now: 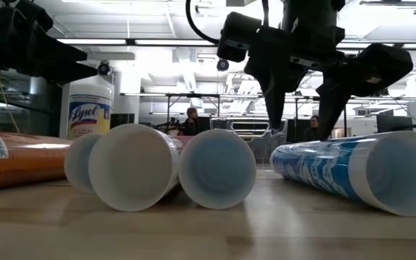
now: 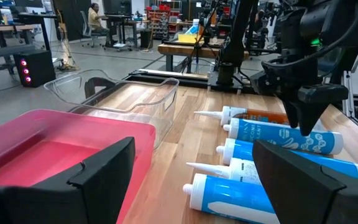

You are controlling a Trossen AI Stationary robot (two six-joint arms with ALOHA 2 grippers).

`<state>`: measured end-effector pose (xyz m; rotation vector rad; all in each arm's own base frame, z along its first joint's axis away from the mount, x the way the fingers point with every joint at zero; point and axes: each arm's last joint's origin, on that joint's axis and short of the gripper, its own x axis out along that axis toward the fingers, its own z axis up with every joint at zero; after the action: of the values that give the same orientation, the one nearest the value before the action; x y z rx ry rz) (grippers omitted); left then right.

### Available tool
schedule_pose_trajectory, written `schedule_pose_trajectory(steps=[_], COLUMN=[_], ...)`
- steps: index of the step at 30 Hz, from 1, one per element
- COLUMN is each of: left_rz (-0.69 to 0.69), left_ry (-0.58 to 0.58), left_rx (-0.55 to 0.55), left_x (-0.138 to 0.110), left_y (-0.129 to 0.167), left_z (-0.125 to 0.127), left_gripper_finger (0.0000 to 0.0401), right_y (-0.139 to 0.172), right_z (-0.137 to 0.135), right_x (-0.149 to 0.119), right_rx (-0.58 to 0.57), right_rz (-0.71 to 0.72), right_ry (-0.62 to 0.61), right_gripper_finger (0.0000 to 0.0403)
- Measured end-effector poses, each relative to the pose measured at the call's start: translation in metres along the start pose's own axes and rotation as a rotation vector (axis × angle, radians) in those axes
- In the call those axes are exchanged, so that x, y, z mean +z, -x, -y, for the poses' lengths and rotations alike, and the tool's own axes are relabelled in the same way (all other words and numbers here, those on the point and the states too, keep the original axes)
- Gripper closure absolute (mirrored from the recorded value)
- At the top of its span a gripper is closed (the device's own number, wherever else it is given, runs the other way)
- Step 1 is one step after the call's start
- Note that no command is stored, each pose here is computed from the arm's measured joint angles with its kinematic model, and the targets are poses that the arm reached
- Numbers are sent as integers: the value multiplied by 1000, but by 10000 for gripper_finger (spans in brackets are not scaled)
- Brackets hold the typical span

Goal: Sort silicone sealant tubes
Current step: Put the blue silicone sealant into the pink bin

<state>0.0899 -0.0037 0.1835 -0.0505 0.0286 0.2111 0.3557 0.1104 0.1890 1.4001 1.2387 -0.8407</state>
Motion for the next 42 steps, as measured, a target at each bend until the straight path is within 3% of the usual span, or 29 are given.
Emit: schedule_pose_trajectory(steps=[9, 21, 34, 42], left_rz=[0, -6, -6, -6], left_ry=[0, -2, -2, -2], left_rx=[0, 0, 1, 1], left_x=[0, -1, -1, -1], left_y=[0, 0, 0, 0], left_z=[0, 0, 0, 0], left_gripper_finger=[82, 82, 82, 82], right_y=[2, 28, 28, 10], right_z=[1, 6, 12, 10], right_x=[1, 6, 14, 19], right_rx=[-2, 9, -51, -95], right_rz=[4, 62, 142, 139], right_ry=[2, -2, 39, 86], right_gripper_finger=[183, 183, 182, 182])
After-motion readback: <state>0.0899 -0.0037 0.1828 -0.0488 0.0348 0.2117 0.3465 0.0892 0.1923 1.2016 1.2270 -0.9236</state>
